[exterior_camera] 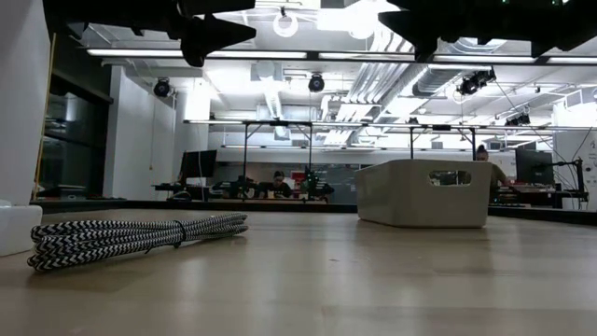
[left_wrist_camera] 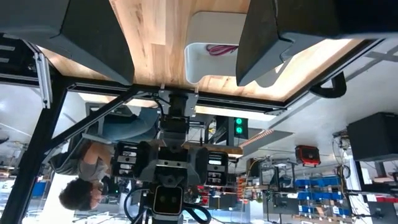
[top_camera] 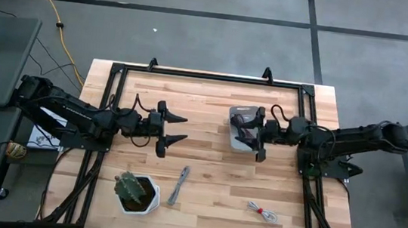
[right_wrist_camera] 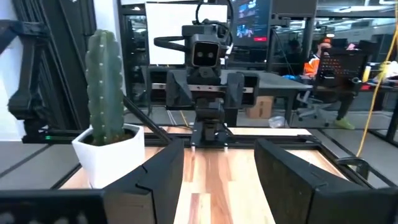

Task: Pick and place USB-C Cables
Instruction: Put the black and white charger cable into the gray bin

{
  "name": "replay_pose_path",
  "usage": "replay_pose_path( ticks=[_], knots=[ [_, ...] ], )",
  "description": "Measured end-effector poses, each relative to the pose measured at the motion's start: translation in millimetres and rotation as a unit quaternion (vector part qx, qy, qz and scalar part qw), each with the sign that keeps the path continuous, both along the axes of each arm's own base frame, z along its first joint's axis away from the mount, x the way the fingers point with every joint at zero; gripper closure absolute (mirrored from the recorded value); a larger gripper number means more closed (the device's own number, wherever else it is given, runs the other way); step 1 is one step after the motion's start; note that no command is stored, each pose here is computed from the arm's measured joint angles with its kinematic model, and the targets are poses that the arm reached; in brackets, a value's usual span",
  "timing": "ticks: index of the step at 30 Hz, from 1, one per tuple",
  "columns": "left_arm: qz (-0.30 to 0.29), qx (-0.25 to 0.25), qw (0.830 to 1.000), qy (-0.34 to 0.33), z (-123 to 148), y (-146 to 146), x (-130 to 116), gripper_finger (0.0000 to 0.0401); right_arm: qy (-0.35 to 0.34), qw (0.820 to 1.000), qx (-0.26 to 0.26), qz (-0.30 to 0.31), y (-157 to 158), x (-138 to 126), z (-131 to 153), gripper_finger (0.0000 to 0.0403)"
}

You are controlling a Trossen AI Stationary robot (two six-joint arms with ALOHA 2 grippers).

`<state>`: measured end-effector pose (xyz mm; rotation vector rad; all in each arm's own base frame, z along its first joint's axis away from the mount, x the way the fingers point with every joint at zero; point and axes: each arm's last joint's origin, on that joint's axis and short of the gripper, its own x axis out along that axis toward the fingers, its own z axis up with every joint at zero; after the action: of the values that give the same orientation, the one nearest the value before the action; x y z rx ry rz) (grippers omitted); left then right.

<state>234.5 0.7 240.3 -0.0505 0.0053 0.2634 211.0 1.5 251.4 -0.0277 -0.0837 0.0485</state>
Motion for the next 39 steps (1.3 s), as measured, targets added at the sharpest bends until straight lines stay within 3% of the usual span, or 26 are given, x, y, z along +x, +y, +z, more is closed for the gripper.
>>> replay_pose_path(
  ticks=[12,17,22,27,32,35,39],
  knots=[
    [0.002,-0.027,1.0,-0.007,0,0,0,0.0137,-0.001,1.0,0.0,0.002,0,0,0,0.0215],
    [0.027,-0.112,0.993,-0.024,-2,0,1,0.0137,-0.001,1.0,0.001,0.002,0,0,0,0.0215],
    [0.047,-0.16,0.984,0.061,-1,-3,21,0.0137,-0.001,1.0,0.002,-0.012,-1,0,0,0.0215],
    [0.11,-0.159,0.959,0.206,-3,-13,53,0.0137,0.003,1.0,0.004,-0.028,-2,0,0,0.0215],
    [0.153,-0.17,0.909,0.35,-15,-27,74,0.0137,0.011,1.0,0.004,-0.028,-2,0,-2,0.0215],
    [0.156,-0.183,0.886,0.396,-25,-41,83,0.0137,0.012,1.0,0.003,-0.028,-2,0,-2,0.0215],
    [0.152,-0.188,0.873,0.424,-43,-60,91,0.0137,0.012,1.0,0.003,-0.028,-2,0,-2,0.0215]
  ],
)
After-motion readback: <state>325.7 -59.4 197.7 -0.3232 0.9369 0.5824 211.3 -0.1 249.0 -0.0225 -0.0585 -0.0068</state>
